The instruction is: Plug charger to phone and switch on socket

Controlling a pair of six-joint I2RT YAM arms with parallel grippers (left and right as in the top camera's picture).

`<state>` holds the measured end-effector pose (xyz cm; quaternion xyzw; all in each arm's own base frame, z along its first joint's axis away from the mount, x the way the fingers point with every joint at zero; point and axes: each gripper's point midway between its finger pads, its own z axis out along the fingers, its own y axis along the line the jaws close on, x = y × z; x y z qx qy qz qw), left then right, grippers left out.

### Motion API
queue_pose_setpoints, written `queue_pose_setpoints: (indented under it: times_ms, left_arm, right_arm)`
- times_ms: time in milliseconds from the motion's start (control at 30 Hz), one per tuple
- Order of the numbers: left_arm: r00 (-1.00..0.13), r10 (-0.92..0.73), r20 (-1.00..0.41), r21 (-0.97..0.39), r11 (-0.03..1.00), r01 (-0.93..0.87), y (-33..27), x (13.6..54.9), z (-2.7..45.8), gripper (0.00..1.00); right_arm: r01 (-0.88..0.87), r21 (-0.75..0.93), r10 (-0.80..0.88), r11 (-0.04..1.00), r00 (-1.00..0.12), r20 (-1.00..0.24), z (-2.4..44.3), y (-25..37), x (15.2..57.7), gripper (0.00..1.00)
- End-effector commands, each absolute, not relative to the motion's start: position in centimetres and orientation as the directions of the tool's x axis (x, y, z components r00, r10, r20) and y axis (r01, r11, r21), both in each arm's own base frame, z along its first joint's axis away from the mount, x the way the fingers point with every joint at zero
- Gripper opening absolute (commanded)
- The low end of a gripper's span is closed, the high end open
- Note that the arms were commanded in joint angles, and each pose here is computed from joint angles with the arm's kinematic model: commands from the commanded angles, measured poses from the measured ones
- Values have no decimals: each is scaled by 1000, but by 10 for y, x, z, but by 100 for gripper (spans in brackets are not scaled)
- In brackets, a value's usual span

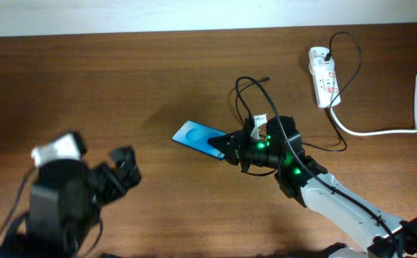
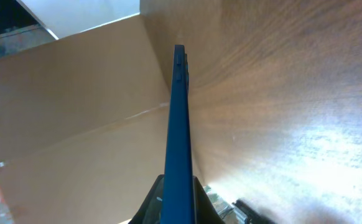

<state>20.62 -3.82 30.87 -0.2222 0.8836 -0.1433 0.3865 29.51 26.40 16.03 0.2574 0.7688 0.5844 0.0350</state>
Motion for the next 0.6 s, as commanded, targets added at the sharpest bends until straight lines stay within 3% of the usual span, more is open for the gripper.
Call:
queue_pose_setpoints:
  times_ms: [0,200,333,567]
  left_arm:
    - [-537,-697,-474,-530,714,-458,-36,198,259,99]
    - [-691,-661,-293,-705,637,-311,-103,223,220,99]
    - [-693,-717,-77,-716,524,-462,-120,226,197,99]
    - [-740,-626,247,-738,373,-562,-178,255,180,99]
  right_arm:
    - [365,919,402,146,-871,282,176,271,291,4]
    - [363,920,396,148,-874,281,176,274,288,4]
    - [389,911,415,136,-857,304,176,273,291,4]
    - [386,913,442,134,-847,294,175,271,295,4]
